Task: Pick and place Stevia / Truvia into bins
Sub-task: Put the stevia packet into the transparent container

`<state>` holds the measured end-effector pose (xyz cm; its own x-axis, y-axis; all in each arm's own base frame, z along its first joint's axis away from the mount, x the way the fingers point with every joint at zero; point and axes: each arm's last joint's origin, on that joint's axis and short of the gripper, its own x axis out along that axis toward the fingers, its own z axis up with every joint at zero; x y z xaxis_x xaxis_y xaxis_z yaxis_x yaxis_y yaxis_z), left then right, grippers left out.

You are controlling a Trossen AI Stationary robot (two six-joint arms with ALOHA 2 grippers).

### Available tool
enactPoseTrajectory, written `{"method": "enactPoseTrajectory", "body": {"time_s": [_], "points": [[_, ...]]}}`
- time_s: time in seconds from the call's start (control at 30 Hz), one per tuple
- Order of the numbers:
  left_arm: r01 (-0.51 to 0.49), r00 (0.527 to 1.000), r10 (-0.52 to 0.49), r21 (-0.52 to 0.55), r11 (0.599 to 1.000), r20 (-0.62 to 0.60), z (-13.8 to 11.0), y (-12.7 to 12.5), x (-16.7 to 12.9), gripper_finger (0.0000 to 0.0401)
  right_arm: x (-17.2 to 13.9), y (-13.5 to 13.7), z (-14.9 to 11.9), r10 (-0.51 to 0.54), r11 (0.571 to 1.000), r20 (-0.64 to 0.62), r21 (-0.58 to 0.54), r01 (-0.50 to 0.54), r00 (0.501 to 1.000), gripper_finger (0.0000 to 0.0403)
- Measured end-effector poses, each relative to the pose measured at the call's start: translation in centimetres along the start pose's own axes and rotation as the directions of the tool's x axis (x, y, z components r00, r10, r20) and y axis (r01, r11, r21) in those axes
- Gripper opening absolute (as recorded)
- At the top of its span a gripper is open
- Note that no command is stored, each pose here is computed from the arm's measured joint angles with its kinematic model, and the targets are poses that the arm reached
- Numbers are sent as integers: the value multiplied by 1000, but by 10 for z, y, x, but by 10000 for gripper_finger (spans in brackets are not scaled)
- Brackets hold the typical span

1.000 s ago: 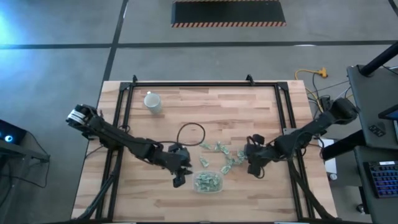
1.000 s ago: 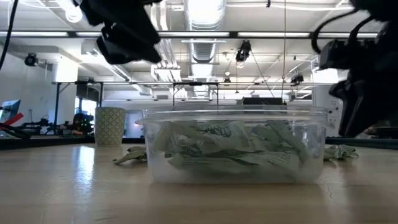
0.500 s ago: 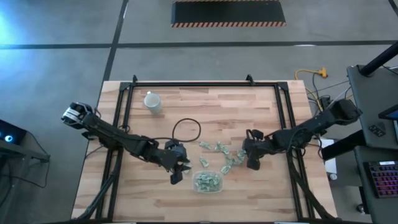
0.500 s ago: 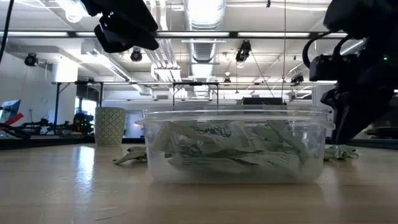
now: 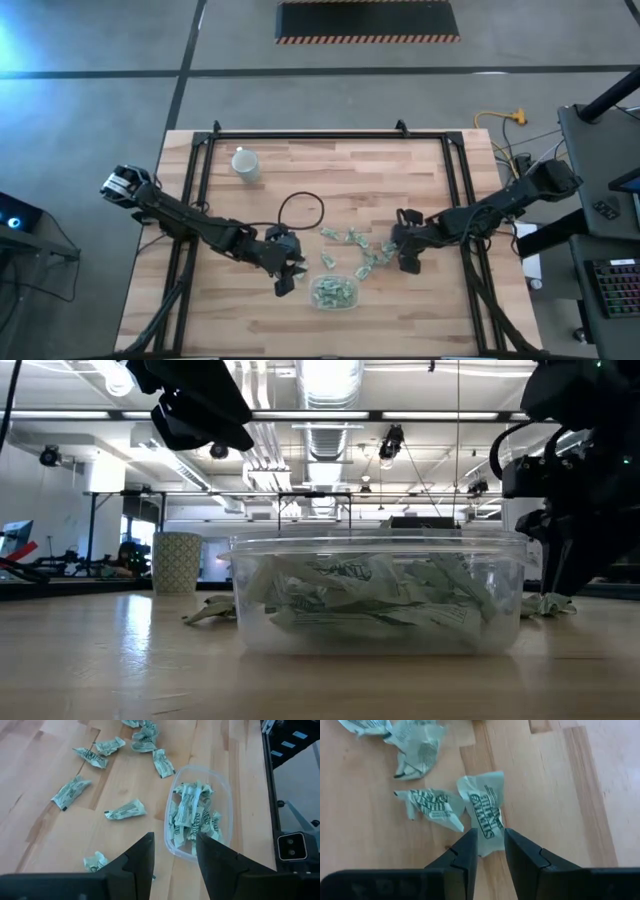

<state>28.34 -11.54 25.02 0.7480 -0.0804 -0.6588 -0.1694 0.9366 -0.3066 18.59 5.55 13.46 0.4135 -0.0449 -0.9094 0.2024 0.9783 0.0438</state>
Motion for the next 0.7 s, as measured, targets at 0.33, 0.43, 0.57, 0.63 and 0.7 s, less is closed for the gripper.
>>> {"method": "enactPoseTrajectory", "body": {"time_s": [0.33,0.43,0.57,0.63,0.7], "points": [[-1,1000,1,0,1000,0,0,0,0,128,4,-4,-8,-17,997,-23,77,18,1000,78],[-1,1000,1,0,1000,0,0,0,0,128,4,-4,-8,-21,996,-22,89,23,1000,60],[0,1000,0,0,1000,0,0,0,0,128,4,-4,-8,-23,993,-19,112,25,1000,26],[-1,1000,1,0,1000,-1,0,0,0,128,3,-3,-7,-22,991,-17,129,24,1000,14],[-1,1000,1,0,1000,-1,0,0,0,128,2,-2,-5,-18,989,-11,143,20,1000,11]]}}
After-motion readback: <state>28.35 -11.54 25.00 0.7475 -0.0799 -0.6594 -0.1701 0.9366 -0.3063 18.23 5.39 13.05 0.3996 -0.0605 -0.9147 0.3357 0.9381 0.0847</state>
